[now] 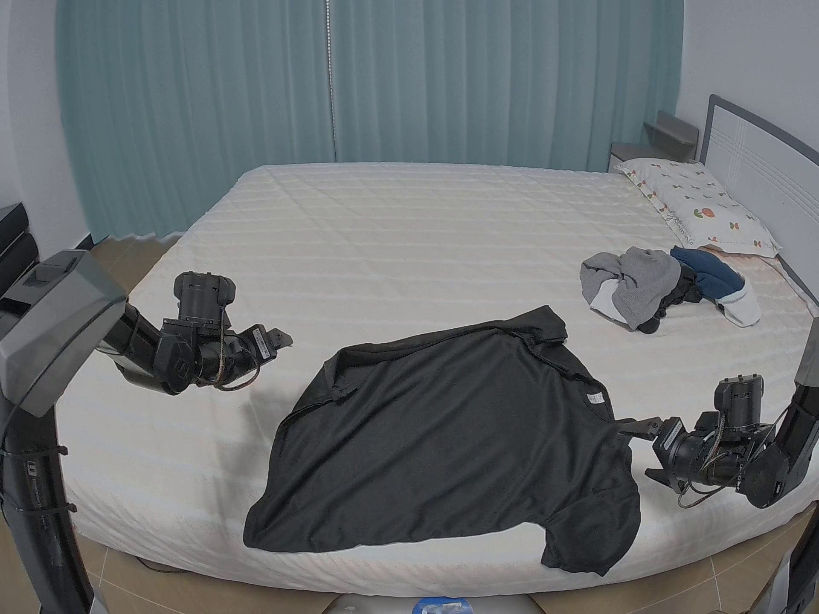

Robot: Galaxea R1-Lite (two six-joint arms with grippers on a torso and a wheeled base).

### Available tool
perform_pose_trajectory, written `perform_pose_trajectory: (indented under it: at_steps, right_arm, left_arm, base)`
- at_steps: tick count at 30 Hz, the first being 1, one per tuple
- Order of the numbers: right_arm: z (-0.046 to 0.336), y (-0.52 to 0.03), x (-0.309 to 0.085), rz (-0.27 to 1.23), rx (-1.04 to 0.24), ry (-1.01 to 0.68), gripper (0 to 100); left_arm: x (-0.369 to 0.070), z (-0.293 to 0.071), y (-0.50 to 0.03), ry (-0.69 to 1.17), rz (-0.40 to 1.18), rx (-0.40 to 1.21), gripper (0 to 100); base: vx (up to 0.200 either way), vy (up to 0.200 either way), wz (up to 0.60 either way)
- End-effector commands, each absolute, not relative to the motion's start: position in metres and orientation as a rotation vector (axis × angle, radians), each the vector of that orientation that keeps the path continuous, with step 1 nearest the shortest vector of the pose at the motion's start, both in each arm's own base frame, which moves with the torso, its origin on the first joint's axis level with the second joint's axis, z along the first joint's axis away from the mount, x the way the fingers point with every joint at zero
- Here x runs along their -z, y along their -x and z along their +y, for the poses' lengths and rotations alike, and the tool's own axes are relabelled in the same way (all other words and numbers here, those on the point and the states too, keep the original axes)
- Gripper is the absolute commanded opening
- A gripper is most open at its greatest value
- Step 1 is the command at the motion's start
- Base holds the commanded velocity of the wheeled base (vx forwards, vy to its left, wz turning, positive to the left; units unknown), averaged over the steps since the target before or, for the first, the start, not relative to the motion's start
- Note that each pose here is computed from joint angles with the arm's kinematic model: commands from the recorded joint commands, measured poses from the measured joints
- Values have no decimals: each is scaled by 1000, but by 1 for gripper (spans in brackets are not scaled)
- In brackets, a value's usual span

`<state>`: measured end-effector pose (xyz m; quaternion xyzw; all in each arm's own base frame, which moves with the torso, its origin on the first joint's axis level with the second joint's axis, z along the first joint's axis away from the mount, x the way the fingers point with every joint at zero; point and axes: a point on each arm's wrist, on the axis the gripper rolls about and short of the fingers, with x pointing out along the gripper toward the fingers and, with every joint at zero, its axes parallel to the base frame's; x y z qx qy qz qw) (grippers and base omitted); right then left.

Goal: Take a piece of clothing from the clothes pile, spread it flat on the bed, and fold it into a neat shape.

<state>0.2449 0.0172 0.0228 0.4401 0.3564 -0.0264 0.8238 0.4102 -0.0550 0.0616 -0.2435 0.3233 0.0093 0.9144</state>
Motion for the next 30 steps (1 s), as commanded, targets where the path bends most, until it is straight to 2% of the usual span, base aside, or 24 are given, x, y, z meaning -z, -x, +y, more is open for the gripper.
perform_pose_trajectory:
  at_steps: [1,7,11,17,30]
  right_arm:
    - [16,-246,-16,779,72,-938,100]
    - [18,-247,-8,787,67,-932,100]
    - [19,-247,-3,779,62,-930,100]
    - [21,-244,0,775,47,-924,100]
    - [22,-242,-1,776,41,-923,100]
  left_arm:
    - [-11,-50,-434,478,726,-53,100]
    - [-9,-55,-431,518,739,32,100]
    - [-7,-73,-426,526,732,93,100]
    - [-9,-105,-415,537,604,181,100]
    - [10,-136,-429,487,551,133,100]
  base:
    - [0,0,0]
    - [0,0,0]
    - [0,0,0]
    - [0,0,0]
    - [0,0,0]
